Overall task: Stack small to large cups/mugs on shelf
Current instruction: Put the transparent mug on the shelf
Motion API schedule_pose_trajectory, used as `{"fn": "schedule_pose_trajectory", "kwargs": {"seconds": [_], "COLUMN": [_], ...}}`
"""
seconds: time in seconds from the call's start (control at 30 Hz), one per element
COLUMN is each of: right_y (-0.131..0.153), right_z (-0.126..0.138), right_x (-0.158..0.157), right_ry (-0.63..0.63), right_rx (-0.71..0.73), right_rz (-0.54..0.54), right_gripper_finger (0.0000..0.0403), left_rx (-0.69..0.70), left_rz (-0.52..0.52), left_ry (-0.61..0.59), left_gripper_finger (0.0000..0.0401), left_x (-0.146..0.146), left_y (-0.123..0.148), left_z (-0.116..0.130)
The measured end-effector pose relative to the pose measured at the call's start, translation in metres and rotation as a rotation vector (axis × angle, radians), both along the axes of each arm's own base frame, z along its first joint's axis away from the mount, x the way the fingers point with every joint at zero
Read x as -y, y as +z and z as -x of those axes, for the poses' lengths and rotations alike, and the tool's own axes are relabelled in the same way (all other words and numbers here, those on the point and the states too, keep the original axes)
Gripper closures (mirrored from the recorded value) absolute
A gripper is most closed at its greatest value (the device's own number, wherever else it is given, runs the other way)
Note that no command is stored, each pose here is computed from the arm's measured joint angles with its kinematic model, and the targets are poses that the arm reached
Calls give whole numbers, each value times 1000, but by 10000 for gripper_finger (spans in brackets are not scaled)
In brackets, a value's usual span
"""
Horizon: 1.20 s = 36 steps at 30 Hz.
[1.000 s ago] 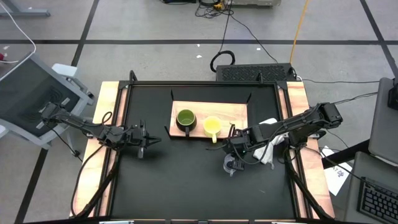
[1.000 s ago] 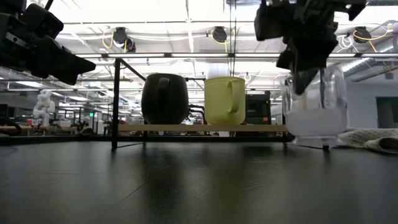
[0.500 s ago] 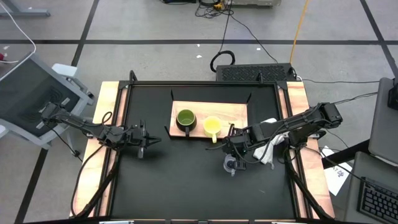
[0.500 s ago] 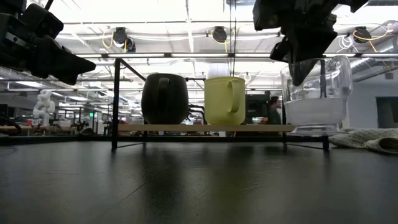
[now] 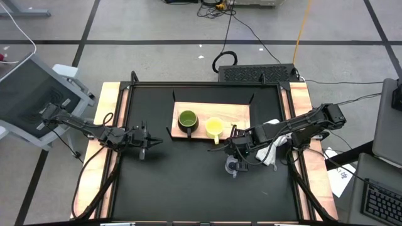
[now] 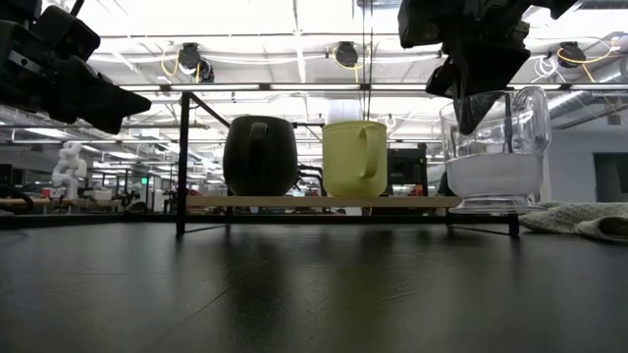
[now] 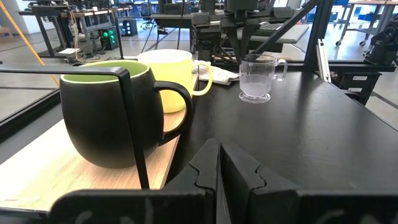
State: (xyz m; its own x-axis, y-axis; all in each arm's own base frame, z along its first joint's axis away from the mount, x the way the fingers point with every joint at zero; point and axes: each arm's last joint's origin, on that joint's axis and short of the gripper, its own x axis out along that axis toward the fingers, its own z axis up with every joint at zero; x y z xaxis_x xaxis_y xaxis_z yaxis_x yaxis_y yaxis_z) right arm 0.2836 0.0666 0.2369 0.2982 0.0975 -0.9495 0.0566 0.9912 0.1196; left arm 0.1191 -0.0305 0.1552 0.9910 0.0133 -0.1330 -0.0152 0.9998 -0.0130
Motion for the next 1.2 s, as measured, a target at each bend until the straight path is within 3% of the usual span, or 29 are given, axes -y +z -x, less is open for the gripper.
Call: {"fn": "schedule_pose_trajectory", "kwargs": {"seconds": [0.23,0.7,1.2], "right_y": [3,43,44], "right_z": [1,-6,-5], "right_x": [0,8,16], "right_ry": [-1,-9,-31], "right_rx": [-11,16,-4], "right_rz": [3,24,45], "right_gripper_finger": [403,403,403], "left_rx": [0,0,-2], "left_rz": [-2,0,-3], "left_ry": [0,0,0], "left_gripper_finger": [382,382,382], "left_x": [0,0,0], "left_y": [0,0,0], "left_z": [0,0,0]}}
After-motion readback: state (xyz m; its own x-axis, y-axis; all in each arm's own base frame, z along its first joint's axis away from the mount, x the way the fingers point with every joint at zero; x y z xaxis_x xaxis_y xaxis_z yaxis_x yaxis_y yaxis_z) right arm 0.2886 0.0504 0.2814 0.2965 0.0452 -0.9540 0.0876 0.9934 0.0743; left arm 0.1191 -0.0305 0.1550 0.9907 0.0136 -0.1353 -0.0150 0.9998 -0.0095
